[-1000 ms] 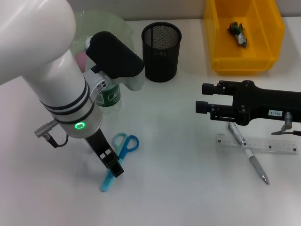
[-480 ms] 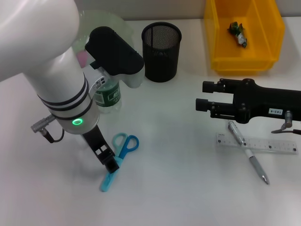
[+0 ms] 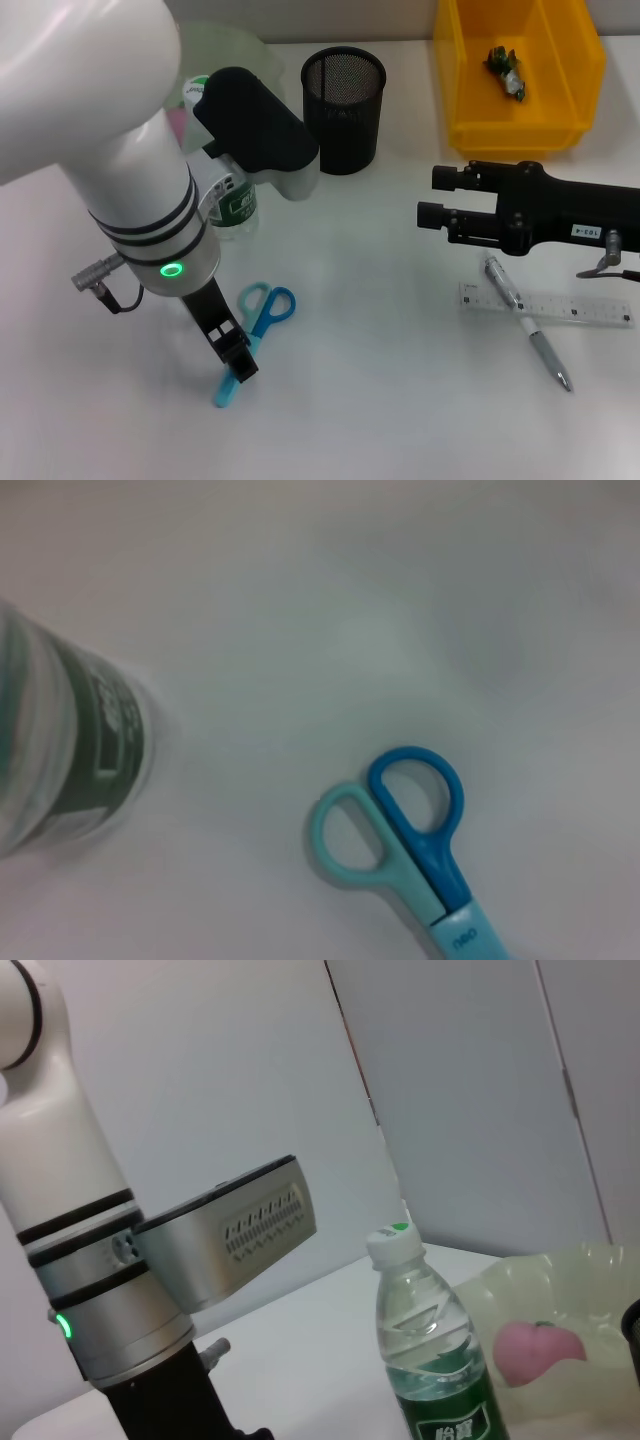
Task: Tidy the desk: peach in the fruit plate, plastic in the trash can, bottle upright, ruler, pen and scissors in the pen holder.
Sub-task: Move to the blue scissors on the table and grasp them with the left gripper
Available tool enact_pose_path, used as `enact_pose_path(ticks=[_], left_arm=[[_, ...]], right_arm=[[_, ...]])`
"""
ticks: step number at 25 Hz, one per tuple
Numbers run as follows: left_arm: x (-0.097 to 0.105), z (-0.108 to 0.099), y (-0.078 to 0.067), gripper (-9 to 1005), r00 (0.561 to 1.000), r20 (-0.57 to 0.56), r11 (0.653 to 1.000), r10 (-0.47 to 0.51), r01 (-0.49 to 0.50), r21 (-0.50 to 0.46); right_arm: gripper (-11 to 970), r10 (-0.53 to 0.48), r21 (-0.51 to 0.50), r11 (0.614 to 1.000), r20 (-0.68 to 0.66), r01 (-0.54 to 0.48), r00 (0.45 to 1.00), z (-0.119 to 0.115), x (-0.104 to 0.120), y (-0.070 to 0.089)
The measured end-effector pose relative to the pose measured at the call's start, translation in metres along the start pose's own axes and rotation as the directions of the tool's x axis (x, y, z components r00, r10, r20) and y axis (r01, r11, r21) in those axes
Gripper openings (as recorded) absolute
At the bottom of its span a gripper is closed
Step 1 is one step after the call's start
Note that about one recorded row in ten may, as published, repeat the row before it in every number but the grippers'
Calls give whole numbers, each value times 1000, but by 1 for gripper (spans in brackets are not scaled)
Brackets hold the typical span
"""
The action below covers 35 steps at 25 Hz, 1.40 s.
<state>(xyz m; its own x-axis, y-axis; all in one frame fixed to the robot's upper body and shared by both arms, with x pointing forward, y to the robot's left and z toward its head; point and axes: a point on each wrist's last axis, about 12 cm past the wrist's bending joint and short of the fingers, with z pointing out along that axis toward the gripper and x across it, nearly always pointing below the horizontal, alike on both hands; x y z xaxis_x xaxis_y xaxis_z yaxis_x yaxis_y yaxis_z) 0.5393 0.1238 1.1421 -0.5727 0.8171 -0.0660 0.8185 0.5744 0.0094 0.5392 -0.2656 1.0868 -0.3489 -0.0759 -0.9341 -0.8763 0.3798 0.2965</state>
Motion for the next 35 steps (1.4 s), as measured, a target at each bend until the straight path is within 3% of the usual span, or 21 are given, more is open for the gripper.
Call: enact_pose_path(ticks=[35], left_arm=[[-1,11,-14,843,997,-13,997,75,-75,-19]], right_arm=[[650,33,25,999,42,-34,999,8,5,-2]])
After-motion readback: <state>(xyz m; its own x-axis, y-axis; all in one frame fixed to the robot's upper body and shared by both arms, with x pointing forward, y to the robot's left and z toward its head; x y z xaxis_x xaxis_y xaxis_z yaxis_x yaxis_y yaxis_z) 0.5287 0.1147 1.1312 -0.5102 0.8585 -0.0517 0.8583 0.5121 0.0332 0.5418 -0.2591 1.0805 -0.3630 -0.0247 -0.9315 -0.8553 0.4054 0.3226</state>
